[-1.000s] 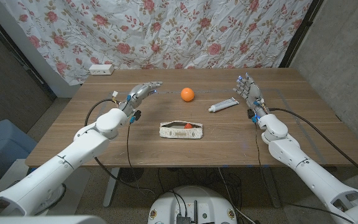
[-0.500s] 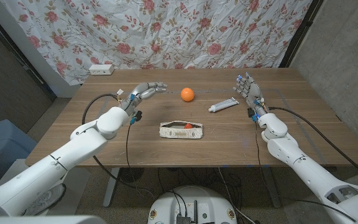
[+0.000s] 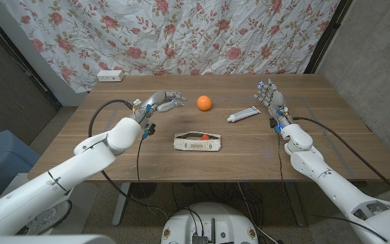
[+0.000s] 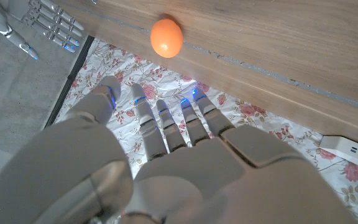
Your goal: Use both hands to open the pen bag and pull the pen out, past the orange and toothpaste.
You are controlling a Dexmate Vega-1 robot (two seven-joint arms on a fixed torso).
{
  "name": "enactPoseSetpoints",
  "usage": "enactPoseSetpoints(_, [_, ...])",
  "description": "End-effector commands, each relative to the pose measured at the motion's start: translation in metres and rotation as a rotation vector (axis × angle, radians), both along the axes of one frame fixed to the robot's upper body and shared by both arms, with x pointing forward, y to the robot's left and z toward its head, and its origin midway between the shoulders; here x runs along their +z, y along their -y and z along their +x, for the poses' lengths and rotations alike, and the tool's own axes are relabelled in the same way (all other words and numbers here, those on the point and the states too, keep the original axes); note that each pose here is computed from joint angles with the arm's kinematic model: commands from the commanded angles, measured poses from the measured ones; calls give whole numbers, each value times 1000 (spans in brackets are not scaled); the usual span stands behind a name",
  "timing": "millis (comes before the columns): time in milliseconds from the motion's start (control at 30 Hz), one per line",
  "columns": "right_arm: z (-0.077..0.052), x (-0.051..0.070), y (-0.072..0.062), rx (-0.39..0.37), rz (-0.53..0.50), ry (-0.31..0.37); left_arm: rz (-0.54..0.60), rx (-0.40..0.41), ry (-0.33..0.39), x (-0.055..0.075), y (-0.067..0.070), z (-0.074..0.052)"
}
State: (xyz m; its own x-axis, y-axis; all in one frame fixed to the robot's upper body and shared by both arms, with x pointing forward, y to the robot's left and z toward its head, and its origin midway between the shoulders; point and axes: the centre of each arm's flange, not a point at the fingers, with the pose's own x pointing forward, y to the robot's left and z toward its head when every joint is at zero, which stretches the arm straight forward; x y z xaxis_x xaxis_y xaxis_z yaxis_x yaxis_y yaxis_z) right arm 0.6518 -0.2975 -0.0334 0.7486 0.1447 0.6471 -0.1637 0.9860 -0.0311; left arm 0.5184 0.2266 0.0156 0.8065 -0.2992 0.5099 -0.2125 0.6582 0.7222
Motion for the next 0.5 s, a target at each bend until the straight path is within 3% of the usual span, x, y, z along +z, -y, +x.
enactPoseSetpoints(33, [-4, -5, 6, -13, 9, -10, 177, 87, 44, 0, 17, -21])
enactPoseSetpoints(500, [-8, -13, 11, -19, 25, -27, 363, 193, 55, 0, 37, -31])
